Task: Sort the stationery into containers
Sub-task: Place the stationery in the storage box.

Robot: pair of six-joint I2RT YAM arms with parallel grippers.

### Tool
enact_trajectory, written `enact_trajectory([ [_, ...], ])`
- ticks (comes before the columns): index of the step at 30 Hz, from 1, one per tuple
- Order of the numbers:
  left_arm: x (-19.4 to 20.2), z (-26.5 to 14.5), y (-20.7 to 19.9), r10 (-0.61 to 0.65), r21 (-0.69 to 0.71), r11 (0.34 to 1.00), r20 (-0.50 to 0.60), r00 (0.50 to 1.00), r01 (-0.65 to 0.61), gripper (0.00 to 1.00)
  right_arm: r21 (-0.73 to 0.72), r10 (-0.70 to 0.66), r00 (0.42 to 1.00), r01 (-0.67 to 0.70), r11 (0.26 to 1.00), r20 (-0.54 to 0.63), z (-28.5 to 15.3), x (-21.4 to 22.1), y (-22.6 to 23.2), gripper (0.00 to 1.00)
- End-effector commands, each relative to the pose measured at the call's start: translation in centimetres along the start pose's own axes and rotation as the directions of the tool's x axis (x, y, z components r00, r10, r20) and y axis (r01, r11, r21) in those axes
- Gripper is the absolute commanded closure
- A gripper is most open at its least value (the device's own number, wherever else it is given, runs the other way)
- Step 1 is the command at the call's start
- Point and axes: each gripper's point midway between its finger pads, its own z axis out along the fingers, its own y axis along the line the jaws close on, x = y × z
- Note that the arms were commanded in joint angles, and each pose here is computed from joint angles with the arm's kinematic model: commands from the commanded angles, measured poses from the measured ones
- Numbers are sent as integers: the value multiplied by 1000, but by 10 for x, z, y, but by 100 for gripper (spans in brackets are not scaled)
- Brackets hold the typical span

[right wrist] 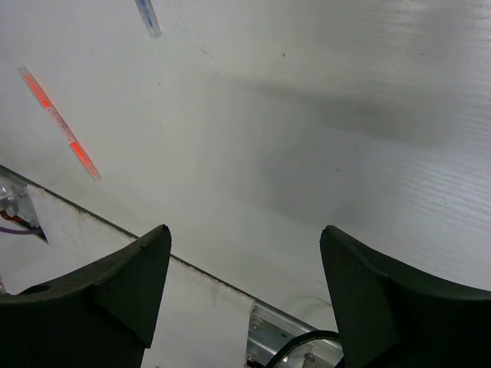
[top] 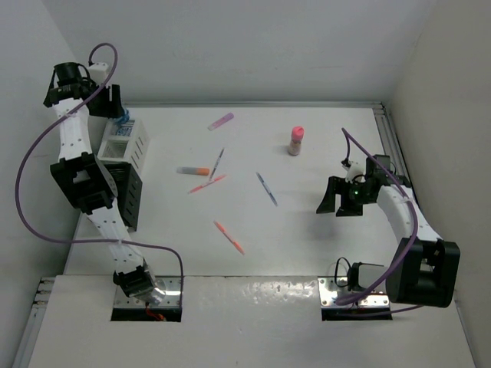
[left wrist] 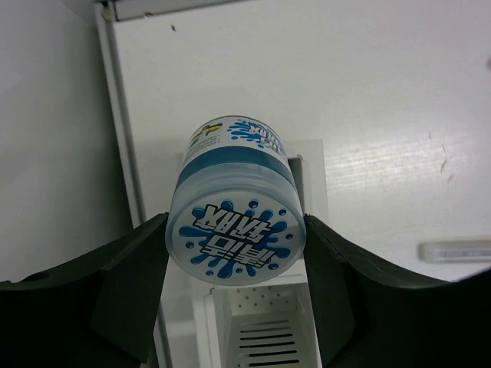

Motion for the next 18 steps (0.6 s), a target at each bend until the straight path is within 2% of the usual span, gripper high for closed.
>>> enact_trajectory([
  [1,-7,-6,-13,64,56,996,20,998,-65,91,-7,-11,1000,11,1000,15,2,-4,1,23],
  [16,22,7,-17,157,65,986,-99,983,-151,94,-5,-5,1000,5,1000,18,3,-3,1,23],
  [17,23,10,-20,167,72,984,-108,980,-160,94,-5,-4,1000,4,1000,18,3,-3,1,23],
  [18,25,12,-19,171,64,984,-120,978,-164,89,-5,-6,1000,6,1000,19,2,-3,1,23],
])
